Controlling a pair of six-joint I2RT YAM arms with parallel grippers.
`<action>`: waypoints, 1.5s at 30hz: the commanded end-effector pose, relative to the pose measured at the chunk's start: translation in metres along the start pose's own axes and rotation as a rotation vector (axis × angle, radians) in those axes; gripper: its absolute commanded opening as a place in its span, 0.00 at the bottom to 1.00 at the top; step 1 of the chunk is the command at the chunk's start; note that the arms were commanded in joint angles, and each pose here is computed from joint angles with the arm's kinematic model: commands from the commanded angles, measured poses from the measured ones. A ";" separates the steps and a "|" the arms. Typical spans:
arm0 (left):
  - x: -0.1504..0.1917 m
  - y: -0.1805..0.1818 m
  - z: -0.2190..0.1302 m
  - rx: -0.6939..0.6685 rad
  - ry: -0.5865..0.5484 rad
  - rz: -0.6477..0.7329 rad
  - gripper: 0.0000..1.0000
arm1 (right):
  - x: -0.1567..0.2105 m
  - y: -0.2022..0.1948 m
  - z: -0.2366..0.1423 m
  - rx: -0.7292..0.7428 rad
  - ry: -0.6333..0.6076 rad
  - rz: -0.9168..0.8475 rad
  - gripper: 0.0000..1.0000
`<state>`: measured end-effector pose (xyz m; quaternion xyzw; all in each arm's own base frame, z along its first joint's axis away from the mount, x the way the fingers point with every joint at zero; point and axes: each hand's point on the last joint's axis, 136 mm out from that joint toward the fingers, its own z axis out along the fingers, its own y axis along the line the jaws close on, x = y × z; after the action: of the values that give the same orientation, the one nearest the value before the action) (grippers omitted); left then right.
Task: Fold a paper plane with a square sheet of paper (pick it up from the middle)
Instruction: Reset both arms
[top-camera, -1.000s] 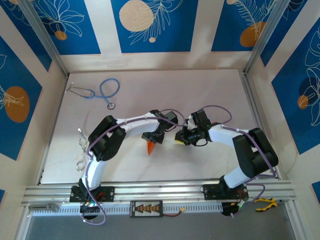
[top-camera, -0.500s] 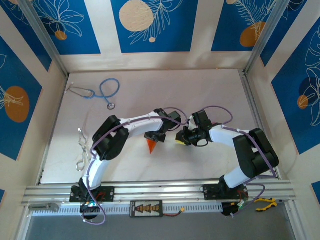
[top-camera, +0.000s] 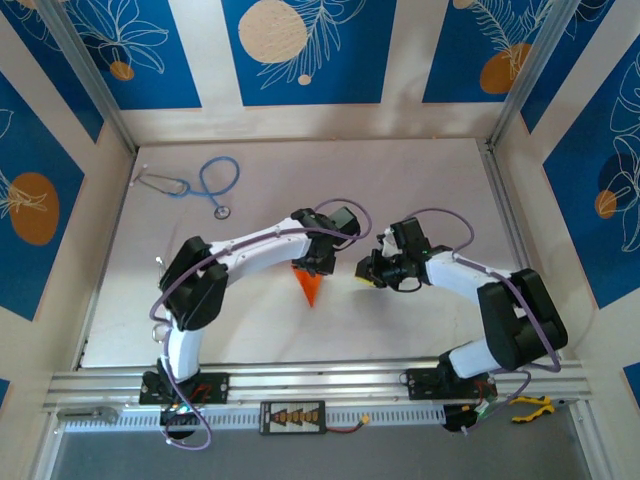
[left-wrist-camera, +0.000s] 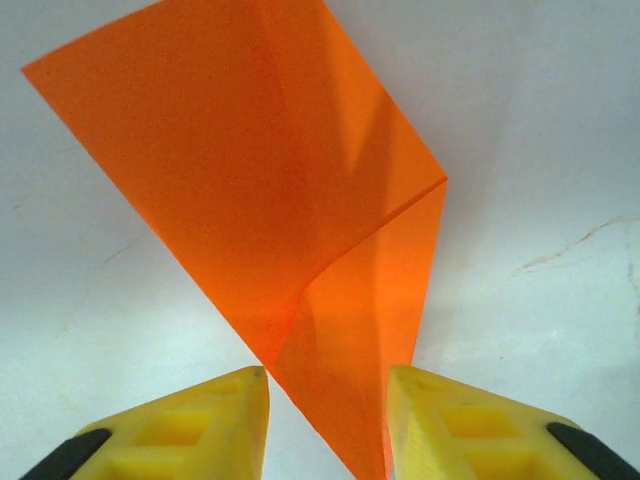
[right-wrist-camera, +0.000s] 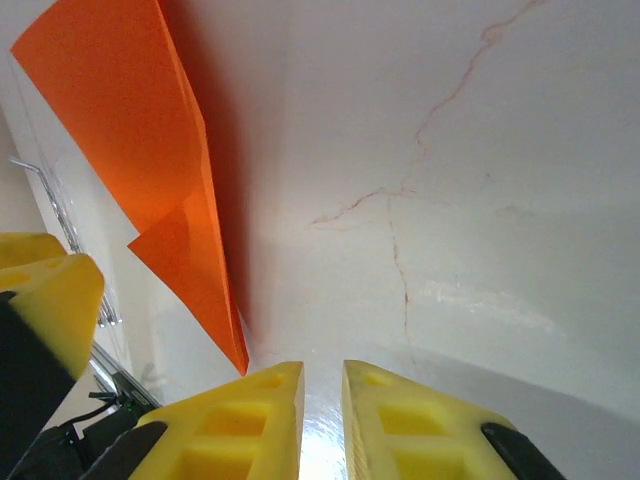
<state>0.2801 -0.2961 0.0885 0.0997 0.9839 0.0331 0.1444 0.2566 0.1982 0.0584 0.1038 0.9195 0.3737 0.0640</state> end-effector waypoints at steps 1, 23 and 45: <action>-0.005 0.004 -0.023 0.050 -0.046 -0.012 0.40 | -0.004 0.001 -0.013 0.023 -0.028 -0.026 0.19; 0.025 0.301 -0.044 -0.331 -0.720 -0.291 1.00 | -0.145 -0.034 -0.114 0.477 -0.852 -0.711 1.00; -0.046 0.313 0.038 -0.201 -0.938 -0.216 1.00 | -0.179 -0.079 -0.119 0.431 -0.995 -0.607 0.99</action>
<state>0.3782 0.0047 0.0731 -0.0132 0.8274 0.0788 0.5559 0.3896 0.0335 0.0850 -0.0158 0.8346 0.0714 0.5459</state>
